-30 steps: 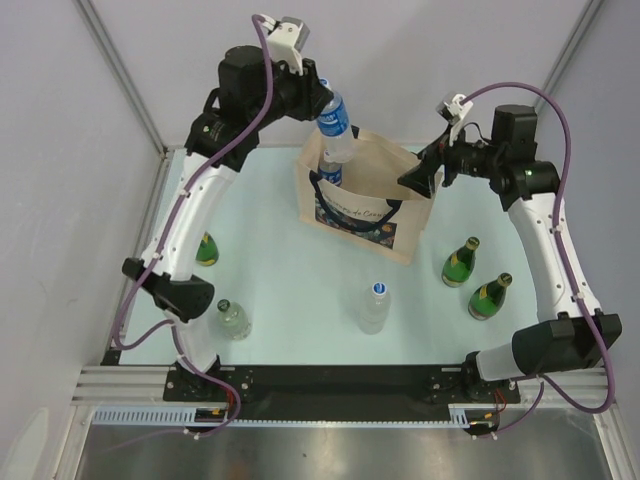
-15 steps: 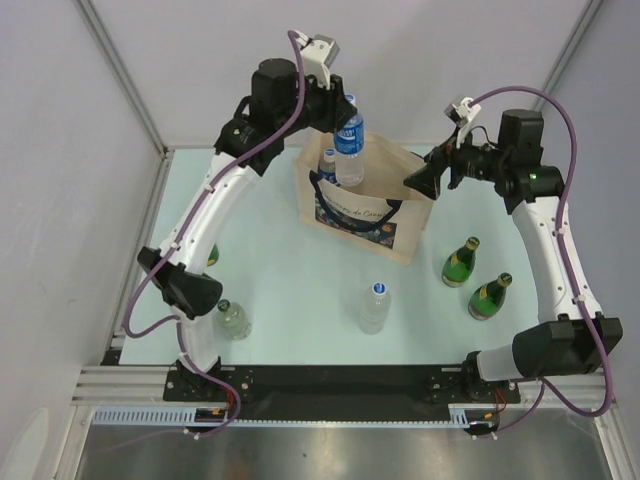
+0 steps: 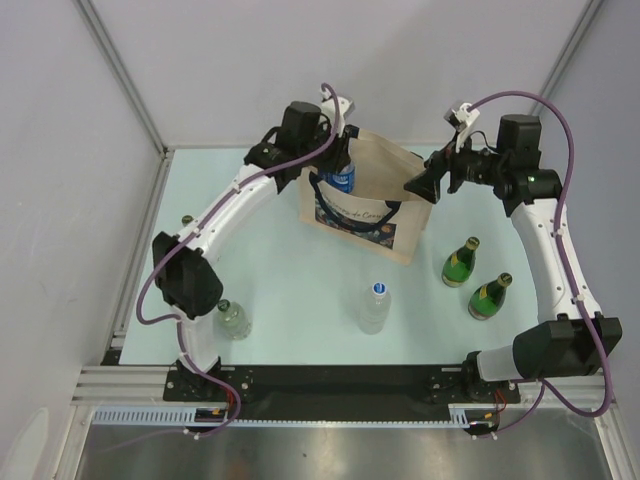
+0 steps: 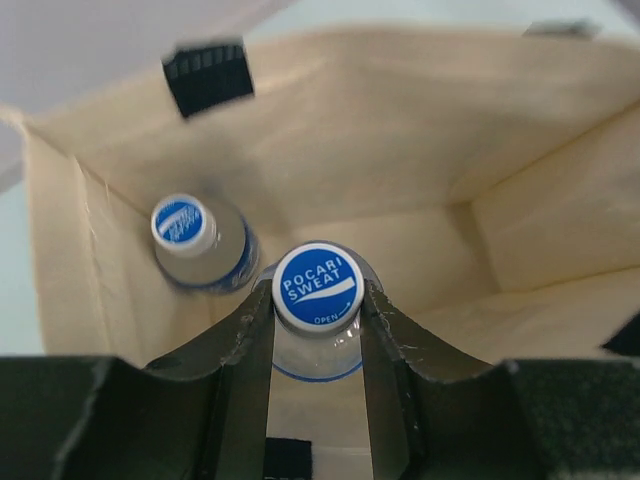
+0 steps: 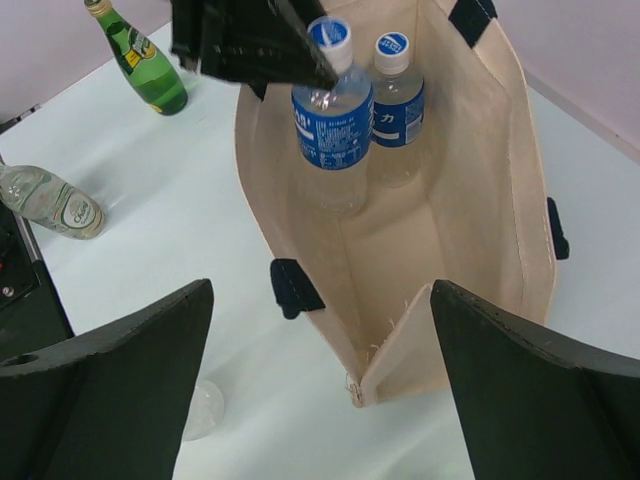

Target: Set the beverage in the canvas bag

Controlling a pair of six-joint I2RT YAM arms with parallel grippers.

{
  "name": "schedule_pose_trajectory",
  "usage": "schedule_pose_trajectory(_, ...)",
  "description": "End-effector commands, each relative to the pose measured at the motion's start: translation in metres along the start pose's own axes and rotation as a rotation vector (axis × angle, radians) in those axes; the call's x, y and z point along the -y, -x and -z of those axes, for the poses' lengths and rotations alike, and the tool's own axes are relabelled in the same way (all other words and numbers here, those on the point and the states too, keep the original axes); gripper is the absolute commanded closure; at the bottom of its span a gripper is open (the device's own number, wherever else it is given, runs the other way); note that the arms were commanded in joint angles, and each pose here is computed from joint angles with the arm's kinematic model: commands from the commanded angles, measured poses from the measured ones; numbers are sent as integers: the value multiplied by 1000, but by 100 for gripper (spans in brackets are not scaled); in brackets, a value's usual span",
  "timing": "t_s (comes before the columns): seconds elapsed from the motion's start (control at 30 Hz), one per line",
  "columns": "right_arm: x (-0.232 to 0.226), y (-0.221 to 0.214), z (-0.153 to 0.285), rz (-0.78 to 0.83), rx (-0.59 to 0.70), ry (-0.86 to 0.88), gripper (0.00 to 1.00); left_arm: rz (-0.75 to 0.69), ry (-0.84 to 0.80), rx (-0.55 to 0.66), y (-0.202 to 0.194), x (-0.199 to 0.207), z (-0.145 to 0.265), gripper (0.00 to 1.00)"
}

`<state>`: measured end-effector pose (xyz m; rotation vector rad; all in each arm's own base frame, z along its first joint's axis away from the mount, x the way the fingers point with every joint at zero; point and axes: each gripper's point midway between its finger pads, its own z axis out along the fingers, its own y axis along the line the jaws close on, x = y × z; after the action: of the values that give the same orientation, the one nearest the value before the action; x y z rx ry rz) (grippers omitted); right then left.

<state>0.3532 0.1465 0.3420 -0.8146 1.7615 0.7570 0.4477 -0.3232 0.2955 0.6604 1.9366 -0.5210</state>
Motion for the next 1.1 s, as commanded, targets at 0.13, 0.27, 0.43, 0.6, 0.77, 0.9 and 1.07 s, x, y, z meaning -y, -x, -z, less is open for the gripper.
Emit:
schedule_pose_trajectory(0.13, -7, 9, 6, 27, 33, 14, 4, -110, 154, 164, 23, -35, 21, 100)
schedule_pose_trajectory(0.27, -6, 4, 4, 21, 21, 17, 4, -59, 203, 181, 18, -57, 20, 100)
schedule_pose_trajectory(0.43, -9, -3, 2, 35, 3, 39, 4, -38, 255, 191, 15, -76, 21, 100)
schedule_pose_trajectory(0.6, -19, -12, -5, 58, -28, 80, 4, -30, 285, 175, 8, -89, 14, 100)
schedule_pose_trajectory(0.77, -30, -19, -10, 86, -54, 121, 3, -24, 302, 146, -4, -95, 10, 100)
schedule_pose_trajectory(0.9, -43, -24, -13, 123, -72, 181, 3, -36, 273, 133, -9, -90, 8, 97)
schedule_pose_trajectory(1.07, -62, -29, -18, 163, -94, 246, 3, -54, 252, 68, -30, -88, 3, 90)
